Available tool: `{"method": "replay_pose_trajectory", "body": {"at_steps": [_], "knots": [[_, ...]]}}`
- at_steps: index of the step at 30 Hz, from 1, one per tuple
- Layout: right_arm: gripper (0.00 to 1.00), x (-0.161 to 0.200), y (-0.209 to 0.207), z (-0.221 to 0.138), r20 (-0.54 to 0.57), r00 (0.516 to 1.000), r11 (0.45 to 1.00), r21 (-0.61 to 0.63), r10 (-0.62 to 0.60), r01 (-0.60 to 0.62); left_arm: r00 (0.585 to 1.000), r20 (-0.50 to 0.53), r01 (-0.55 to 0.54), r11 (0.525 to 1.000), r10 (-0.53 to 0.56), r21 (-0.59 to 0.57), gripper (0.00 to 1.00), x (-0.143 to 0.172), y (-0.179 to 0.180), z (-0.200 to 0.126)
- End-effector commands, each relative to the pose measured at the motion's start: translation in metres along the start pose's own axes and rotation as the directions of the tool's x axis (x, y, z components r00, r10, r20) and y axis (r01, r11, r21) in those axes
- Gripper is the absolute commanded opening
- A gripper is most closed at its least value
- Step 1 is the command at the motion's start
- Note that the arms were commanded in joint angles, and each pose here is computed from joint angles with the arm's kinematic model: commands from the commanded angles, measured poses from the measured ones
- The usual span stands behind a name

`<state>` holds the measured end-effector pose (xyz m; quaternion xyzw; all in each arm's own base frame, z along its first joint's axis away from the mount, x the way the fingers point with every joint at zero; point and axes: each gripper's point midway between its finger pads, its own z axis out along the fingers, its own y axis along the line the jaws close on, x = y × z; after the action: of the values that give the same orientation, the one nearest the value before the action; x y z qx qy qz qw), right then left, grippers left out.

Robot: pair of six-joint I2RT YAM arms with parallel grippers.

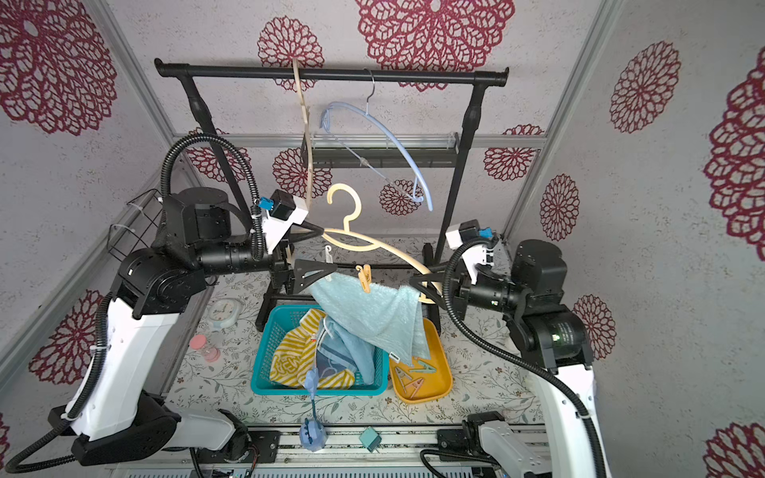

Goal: Remove the clothespins securing towels to the hanger
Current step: Pick up the hanger from the clothesline.

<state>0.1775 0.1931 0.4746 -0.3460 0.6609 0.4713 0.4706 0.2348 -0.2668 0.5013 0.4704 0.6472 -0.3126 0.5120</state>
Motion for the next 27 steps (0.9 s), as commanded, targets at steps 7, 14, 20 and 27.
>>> {"method": "replay_pose_trajectory", "body": {"at_steps": [7,14,20,27], "knots": [[0.00,-0.014,0.022,0.021,-0.005,0.991,0.988,-0.083,-0.134,0.133,0.997,-0.061,-0.057,0.989,0.049,-0.137,0.90,0.013,0.011,-0.020],[0.00,-0.011,0.030,0.044,-0.050,0.986,0.977,-0.153,-0.160,0.150,0.996,-0.087,-0.031,0.979,0.014,-0.204,0.90,0.026,0.022,-0.042],[0.00,-0.014,0.037,0.054,-0.057,0.980,0.965,-0.197,-0.189,0.174,0.999,-0.043,0.010,0.978,-0.019,-0.209,0.90,0.026,0.033,-0.056],[0.00,-0.025,0.047,0.055,-0.015,0.976,0.944,-0.256,-0.219,0.208,0.995,-0.066,0.069,0.993,-0.075,-0.092,0.90,0.040,0.025,-0.047]]}}
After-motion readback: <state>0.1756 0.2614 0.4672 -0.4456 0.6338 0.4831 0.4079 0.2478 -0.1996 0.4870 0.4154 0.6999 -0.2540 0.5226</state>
